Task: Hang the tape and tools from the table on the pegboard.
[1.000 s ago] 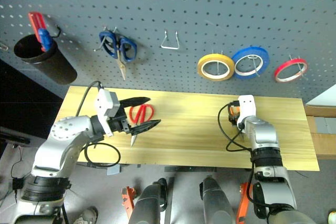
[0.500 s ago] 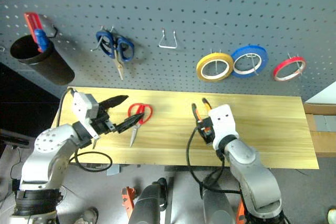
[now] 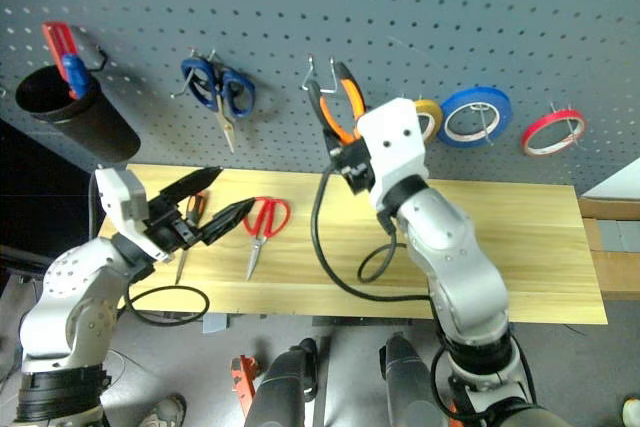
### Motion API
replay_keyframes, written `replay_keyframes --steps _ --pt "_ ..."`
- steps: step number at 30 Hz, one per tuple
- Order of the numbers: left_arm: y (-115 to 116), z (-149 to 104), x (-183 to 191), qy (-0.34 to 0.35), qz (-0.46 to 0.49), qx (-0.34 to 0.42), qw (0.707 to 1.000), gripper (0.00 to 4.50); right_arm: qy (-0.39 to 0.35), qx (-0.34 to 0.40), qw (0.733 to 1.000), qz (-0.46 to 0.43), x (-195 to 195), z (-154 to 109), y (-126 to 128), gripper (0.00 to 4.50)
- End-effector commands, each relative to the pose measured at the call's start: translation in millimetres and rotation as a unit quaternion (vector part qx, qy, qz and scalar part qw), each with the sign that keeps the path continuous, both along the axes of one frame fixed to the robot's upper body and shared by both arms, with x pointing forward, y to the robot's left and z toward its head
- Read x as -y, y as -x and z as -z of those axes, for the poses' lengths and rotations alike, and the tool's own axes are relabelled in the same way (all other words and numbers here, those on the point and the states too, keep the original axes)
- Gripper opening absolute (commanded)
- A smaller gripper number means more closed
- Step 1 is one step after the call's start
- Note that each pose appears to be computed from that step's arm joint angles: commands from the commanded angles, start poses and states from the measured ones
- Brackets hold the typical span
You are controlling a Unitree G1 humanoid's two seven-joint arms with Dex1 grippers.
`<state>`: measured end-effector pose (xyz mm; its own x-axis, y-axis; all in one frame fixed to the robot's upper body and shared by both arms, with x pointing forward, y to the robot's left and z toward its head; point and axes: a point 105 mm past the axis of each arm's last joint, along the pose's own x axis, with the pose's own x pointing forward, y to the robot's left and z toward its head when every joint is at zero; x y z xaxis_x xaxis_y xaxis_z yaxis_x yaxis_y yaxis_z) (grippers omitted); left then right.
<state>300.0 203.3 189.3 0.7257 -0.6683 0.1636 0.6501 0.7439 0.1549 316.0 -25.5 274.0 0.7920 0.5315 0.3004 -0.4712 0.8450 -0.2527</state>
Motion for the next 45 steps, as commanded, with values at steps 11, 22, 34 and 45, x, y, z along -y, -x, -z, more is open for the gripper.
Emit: replay_keyframes --steps 11,22,34,45 --pt "3.3 -22.2 -10.2 0.005 -0.037 0.055 0.998 4.5 -0.043 0.102 0.993 -0.042 -20.8 -62.1 -17.3 2.57" --pt "7.9 -23.3 -13.2 0.009 -0.053 0.065 0.996 4.5 -0.065 0.145 0.986 -0.049 -44.8 -102.0 -31.2 2.57" --pt "6.4 -24.3 -11.5 0.012 -0.054 0.067 0.996 4.5 -0.1 0.184 0.977 -0.032 -41.1 -114.9 -29.1 2.57" --pt "3.1 -22.9 -4.4 0.013 -0.04 0.065 0.997 4.5 -0.116 0.191 0.975 -0.003 -37.4 -92.6 -32.7 2.57"
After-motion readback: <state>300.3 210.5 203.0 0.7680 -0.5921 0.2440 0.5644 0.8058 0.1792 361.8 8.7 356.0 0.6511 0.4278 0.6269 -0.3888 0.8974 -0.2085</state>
